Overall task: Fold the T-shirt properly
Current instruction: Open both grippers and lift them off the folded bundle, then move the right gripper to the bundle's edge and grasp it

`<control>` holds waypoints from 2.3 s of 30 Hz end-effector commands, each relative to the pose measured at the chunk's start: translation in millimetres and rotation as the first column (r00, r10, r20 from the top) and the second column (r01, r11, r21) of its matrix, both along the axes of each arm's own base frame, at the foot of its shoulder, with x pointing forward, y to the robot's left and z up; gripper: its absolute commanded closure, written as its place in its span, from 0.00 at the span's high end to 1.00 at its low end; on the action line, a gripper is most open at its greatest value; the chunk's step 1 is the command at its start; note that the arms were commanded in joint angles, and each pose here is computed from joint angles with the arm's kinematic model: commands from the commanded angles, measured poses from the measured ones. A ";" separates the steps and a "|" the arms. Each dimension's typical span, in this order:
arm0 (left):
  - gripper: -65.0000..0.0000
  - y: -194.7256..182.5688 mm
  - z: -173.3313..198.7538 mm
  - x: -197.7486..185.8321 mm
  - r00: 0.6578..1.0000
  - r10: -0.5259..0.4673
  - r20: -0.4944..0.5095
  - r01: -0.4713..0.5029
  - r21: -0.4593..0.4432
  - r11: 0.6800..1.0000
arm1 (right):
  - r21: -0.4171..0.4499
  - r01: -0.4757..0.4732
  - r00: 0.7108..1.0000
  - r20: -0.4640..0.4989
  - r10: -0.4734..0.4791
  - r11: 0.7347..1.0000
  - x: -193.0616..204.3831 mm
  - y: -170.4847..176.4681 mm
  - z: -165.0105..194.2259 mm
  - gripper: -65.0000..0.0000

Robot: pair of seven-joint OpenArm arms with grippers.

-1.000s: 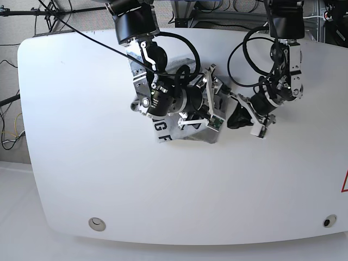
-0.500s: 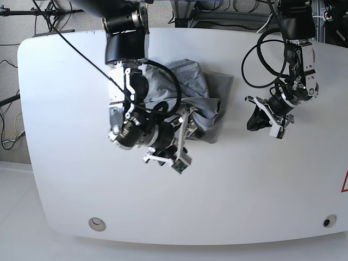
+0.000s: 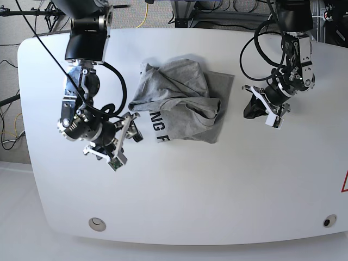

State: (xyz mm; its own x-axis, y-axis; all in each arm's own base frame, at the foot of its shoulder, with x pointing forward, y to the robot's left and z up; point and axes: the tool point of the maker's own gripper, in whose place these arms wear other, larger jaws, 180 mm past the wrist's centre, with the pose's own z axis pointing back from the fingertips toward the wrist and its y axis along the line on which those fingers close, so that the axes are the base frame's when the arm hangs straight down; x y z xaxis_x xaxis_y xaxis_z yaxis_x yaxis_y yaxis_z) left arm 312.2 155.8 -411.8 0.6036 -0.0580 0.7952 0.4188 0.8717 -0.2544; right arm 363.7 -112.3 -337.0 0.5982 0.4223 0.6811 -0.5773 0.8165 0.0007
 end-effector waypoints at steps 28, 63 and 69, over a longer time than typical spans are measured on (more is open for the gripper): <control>0.00 -23.3 6.7 1.5 0.997 -0.072 0.029 0.073 -0.019 0.997 | -0.094 0.215 0.975 -0.038 -0.219 0.972 -25.2 -95.8 3.1 0.59; 0.00 -28.3 -21.7 -2.7 0.998 -0.040 -0.057 0.036 -0.070 0.997 | -0.043 0.073 0.993 -0.090 -0.077 0.996 -71.3 -1.1 1.4 0.59; 0.00 -27.6 -21.7 -2.7 0.998 -0.040 -0.057 0.036 -0.068 0.997 | -0.044 0.073 0.992 -0.102 -0.077 0.996 -75.5 -1.1 -2.1 0.59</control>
